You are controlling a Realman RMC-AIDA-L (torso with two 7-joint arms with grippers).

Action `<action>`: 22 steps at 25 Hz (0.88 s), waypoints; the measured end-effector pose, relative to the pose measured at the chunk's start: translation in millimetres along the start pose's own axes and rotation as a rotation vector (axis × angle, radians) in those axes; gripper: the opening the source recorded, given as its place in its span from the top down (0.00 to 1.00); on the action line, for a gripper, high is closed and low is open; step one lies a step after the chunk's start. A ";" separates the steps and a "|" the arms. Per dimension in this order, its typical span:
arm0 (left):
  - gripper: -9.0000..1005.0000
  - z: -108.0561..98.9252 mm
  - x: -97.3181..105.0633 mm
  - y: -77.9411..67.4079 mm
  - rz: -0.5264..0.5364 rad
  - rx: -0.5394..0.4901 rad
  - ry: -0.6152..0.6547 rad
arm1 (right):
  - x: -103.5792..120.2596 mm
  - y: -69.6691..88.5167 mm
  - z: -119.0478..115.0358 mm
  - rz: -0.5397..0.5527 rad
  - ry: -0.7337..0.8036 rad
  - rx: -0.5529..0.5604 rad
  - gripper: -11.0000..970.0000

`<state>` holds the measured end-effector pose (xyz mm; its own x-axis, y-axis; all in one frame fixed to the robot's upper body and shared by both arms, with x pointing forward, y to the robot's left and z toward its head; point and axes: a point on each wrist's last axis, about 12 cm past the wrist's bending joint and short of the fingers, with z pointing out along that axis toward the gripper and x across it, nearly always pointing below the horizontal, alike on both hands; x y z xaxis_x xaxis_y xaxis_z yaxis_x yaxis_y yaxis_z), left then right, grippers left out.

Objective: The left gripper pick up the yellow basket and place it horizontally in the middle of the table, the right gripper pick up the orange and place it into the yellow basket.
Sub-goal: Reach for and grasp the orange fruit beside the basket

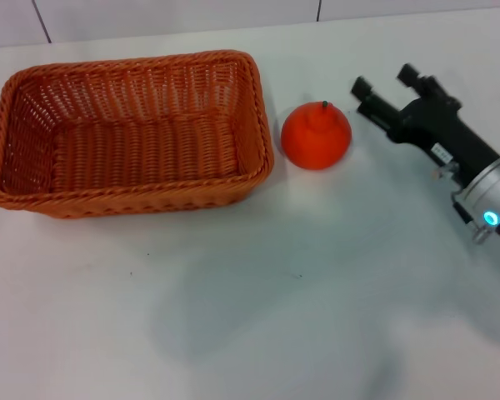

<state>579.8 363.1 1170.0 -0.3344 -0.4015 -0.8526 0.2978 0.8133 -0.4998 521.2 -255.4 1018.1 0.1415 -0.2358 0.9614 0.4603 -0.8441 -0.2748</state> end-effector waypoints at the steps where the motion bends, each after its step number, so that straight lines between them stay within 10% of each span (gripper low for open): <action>1: 0.11 0.7 0.0 -0.5 0.007 0.001 -0.001 | 0.0 0.0 0.0 0.000 0.000 0.000 0.03; 22: 0.11 9.8 16.1 -5.0 0.019 0.045 0.047 | -10.1 -4.4 19.6 0.001 -0.155 0.028 0.03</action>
<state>581.8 348.4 1157.2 -0.3699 -0.3647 -0.8545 0.3438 0.8007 -0.4906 534.9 -239.8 1009.4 0.2742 -0.1579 0.9486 0.4845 -0.8294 -0.2781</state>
